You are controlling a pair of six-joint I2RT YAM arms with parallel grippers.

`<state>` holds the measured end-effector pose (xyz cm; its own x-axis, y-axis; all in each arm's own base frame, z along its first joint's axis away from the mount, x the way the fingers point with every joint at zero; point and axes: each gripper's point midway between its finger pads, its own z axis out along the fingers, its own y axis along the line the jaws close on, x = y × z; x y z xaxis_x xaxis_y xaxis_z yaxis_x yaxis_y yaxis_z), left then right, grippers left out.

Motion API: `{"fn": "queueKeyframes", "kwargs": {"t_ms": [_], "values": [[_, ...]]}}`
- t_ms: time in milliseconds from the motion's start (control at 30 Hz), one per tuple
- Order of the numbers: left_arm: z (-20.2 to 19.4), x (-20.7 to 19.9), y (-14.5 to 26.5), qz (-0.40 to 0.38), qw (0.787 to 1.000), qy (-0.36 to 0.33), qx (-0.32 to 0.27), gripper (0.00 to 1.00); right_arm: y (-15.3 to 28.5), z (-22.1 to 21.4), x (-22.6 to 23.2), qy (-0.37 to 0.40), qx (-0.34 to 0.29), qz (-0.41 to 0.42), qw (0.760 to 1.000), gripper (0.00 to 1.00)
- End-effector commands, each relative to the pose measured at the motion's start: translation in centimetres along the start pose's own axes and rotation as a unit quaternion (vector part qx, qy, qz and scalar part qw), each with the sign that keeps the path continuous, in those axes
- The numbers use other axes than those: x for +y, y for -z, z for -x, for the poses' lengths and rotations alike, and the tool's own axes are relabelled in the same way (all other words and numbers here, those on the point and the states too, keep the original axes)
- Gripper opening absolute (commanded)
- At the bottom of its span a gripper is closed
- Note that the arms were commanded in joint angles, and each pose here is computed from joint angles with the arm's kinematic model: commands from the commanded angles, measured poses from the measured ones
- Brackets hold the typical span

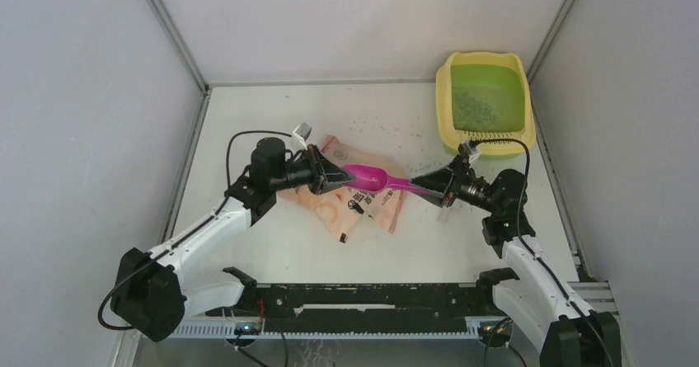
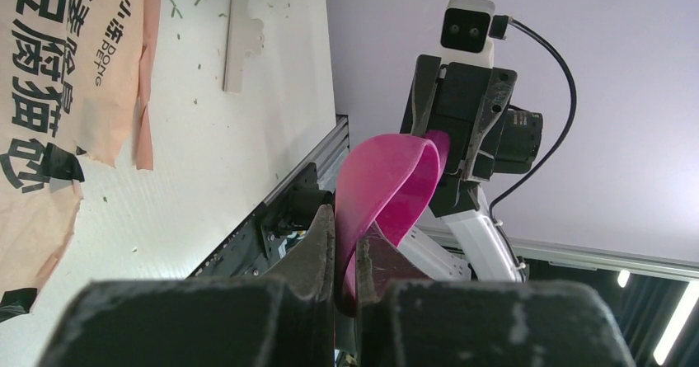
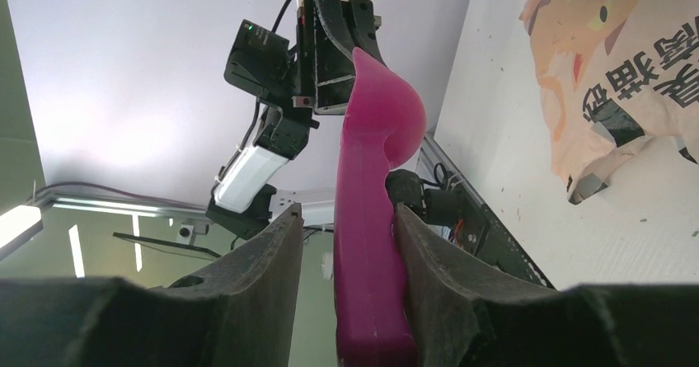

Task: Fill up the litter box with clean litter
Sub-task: Adjust the spatula.

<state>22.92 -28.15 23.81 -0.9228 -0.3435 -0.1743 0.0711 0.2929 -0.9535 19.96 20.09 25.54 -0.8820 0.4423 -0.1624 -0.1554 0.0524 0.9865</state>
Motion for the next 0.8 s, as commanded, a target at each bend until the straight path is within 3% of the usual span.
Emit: {"fn": "queueKeyframes", "kwargs": {"t_ms": [0, 167, 333, 400, 467, 533, 767], "values": [[-0.4, -0.5, 0.1, -0.02, 1.0, -0.008, 0.006, 0.0, -0.3, 0.2, 2.0, 0.045, -0.001, 0.028, 0.999, 0.51], [-0.4, -0.6, 0.0, -0.021, 1.0, -0.008, 0.007, 0.0, -0.4, 0.0, 1.7, 0.044, 0.003, 0.023, 0.999, 0.47], [-0.5, -0.5, -0.1, -0.019, 1.0, -0.006, 0.008, 0.02, -0.5, -0.1, 1.8, 0.043, 0.003, 0.025, 0.999, 0.32], [-0.4, -0.4, -0.1, -0.015, 1.0, -0.005, 0.007, 0.1, -0.5, -0.1, 1.7, 0.043, 0.003, 0.023, 0.999, 0.16], [-0.4, -0.3, 0.0, -0.01, 1.0, -0.009, 0.006, 0.21, -0.4, 0.0, 1.5, 0.038, -0.001, 0.016, 0.999, 0.08], [-0.3, -0.3, 0.0, -0.004, 1.0, -0.013, 0.006, 0.28, -0.3, -0.1, 1.3, 0.034, -0.003, 0.01, 0.999, 0.05], [2.8, -0.5, 1.6, 0.019, 0.999, -0.029, -0.024, 0.4, 1.1, -1.6, 0.3, 0.042, -0.007, -0.05, 0.998, 0.0]]}}
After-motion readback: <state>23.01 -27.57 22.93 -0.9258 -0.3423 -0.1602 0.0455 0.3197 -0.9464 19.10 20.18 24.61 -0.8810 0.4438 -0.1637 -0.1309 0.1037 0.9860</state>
